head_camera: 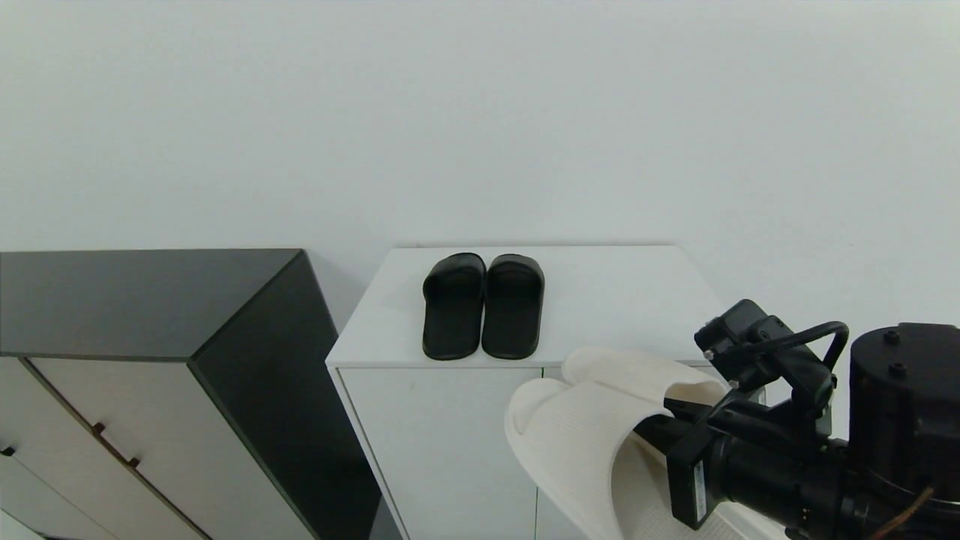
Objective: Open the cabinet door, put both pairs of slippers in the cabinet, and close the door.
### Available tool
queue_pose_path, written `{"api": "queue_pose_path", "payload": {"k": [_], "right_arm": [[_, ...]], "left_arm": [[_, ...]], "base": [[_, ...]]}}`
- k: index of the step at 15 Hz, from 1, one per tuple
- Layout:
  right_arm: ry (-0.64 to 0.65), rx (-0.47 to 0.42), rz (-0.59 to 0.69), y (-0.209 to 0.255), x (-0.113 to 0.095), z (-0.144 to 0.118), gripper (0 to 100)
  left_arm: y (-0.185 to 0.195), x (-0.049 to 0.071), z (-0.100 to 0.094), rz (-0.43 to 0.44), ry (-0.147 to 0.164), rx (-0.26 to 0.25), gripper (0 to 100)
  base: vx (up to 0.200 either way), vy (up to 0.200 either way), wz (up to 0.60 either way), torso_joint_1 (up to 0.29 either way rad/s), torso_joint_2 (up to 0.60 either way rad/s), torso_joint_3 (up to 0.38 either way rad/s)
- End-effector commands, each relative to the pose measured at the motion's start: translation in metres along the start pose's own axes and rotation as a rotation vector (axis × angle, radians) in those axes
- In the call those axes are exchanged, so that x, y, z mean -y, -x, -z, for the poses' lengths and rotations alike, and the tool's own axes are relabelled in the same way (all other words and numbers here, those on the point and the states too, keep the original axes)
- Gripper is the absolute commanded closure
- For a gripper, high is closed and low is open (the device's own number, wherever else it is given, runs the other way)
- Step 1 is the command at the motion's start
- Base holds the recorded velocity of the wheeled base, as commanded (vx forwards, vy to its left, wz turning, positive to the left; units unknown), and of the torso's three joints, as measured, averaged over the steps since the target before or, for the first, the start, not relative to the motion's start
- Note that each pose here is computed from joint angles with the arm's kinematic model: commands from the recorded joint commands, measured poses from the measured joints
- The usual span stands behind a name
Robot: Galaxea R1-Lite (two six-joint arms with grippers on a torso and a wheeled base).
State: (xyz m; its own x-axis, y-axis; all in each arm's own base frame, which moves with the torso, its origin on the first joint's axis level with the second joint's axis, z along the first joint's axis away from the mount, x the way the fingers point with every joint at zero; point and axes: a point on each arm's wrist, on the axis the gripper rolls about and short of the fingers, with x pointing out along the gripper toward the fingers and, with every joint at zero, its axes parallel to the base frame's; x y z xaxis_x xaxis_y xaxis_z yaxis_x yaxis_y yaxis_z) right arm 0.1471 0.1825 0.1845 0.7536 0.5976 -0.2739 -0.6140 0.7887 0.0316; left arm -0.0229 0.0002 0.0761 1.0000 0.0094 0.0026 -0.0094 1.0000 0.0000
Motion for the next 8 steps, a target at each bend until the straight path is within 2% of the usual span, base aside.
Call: {"api": "queue_pose_path", "payload": {"k": [1,8], "right_arm": [[0.000,-0.001,0.001,-0.0002,0.0001,0.0002,100],[0.009,-0.018,0.001,0.0018,0.0008,0.0062,100]], "left_arm": [[-0.0001,0.0000,0.0000,-0.001,0.000,-0.001,100],[-0.0001,0.0000,0.0000,-0.001,0.000,-0.001,100]], "base": [[0.000,0.000,0.00,0.000,0.00,0.000],[0.000,0.000,0.00,0.000,0.00,0.000]]}}
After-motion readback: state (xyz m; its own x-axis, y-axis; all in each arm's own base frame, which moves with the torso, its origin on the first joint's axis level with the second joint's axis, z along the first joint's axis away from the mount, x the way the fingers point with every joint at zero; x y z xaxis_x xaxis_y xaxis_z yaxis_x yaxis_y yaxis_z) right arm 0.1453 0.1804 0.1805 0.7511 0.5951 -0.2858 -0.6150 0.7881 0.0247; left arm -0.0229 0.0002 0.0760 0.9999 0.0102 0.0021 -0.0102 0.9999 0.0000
